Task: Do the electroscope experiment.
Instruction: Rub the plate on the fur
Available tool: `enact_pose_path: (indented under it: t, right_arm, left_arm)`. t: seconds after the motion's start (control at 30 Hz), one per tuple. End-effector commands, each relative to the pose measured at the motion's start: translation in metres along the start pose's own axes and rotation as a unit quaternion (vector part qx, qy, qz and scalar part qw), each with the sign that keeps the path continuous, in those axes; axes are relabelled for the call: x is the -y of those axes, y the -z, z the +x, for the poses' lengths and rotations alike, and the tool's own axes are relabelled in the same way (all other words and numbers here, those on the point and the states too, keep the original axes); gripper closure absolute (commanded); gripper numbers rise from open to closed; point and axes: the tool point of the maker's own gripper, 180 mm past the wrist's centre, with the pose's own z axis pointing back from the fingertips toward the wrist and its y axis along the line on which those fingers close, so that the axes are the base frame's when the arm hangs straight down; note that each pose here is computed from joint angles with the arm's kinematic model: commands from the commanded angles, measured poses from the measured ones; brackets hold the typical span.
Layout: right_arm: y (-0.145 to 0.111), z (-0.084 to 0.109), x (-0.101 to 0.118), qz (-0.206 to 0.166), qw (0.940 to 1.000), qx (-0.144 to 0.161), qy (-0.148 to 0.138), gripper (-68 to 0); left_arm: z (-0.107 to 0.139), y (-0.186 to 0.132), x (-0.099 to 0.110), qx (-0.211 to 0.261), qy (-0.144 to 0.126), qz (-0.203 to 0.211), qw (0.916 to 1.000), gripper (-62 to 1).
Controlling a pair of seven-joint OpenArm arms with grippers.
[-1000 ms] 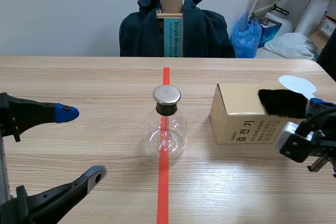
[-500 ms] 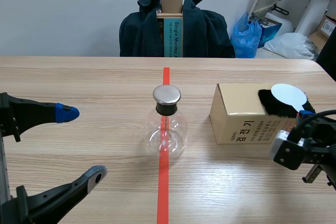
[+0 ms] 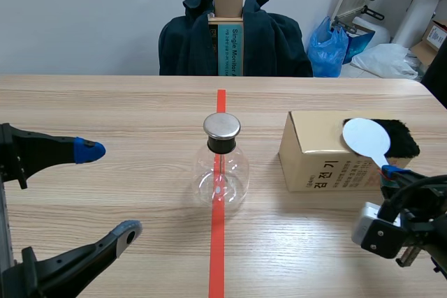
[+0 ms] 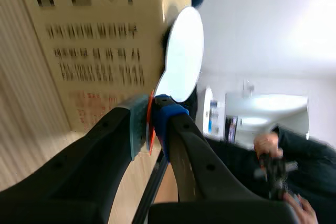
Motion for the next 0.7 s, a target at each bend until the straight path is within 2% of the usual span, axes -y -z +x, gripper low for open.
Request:
enact_pose_path:
  t: [0.0,0.03,0.07,0.1,0.17,0.2,0.23,0.33,0.37,0.4,0.5,0.53,0.57,0.67]
  right_arm:
    - [0.002,-0.022,0.012,-0.015,0.9986,-0.050,-0.005,-0.8]
    - [0.002,-0.030,0.014,-0.018,0.9975,-0.069,-0.002,-0.8]
    - [0.001,-0.032,0.015,-0.019,0.9971,-0.074,0.001,-0.8]
    - [0.002,-0.028,0.015,-0.019,0.9978,-0.063,0.002,-0.8]
    - [0.003,-0.009,0.012,-0.016,0.9997,-0.016,0.003,-0.8]
    - [0.004,-0.003,0.011,-0.015,0.9999,-0.003,0.004,-0.8]
    - [0.004,-0.003,0.011,-0.016,0.9999,-0.005,0.004,-0.8]
    - [0.002,-0.028,0.012,-0.017,0.9973,-0.071,0.004,-0.8]
    - [0.001,-0.033,0.013,-0.017,0.9966,-0.081,0.003,-0.8]
    - [0.001,-0.033,0.014,-0.018,0.9969,-0.077,0.001,-0.8]
    - [0.004,-0.005,0.013,-0.016,0.9999,-0.004,-0.005,-0.8]
    - [0.004,0.001,0.012,-0.014,0.9998,0.011,-0.005,-0.8]
    - [0.004,0.002,0.011,-0.013,0.9999,0.010,-0.004,-0.8]
    - [0.003,-0.025,0.011,-0.015,0.9977,-0.066,-0.002,-0.8]
  left_arm:
    - [0.007,0.002,0.001,0.018,-0.006,0.000,0.9998,-62.3]
    - [0.007,0.002,0.001,0.018,-0.006,0.000,0.9998,-62.3]
    - [0.007,0.002,0.001,0.018,-0.006,0.000,0.9998,-62.3]
    - [0.007,0.002,0.001,0.018,-0.006,0.000,0.9998,-62.3]
    - [0.007,0.002,0.001,0.018,-0.006,0.000,0.9998,-62.3]
    - [0.007,0.002,0.001,0.018,-0.006,0.000,0.9998,-62.3]
    - [0.007,0.002,0.001,0.018,-0.006,0.000,0.9998,-62.3]
    - [0.007,0.002,0.001,0.018,-0.006,0.000,0.9998,-62.3]
    - [0.007,0.002,0.001,0.018,-0.006,0.000,0.9998,-62.3]
    - [0.007,0.002,0.001,0.018,-0.006,0.000,0.9998,-62.3]
    - [0.007,0.002,0.001,0.018,-0.006,0.000,0.9998,-62.3]
    - [0.007,0.002,0.001,0.018,-0.006,0.000,0.9998,-62.3]
    - [0.007,0.002,0.001,0.018,-0.006,0.001,0.9998,-62.3]
    - [0.007,0.002,0.001,0.017,-0.005,0.002,0.9998,-62.3]
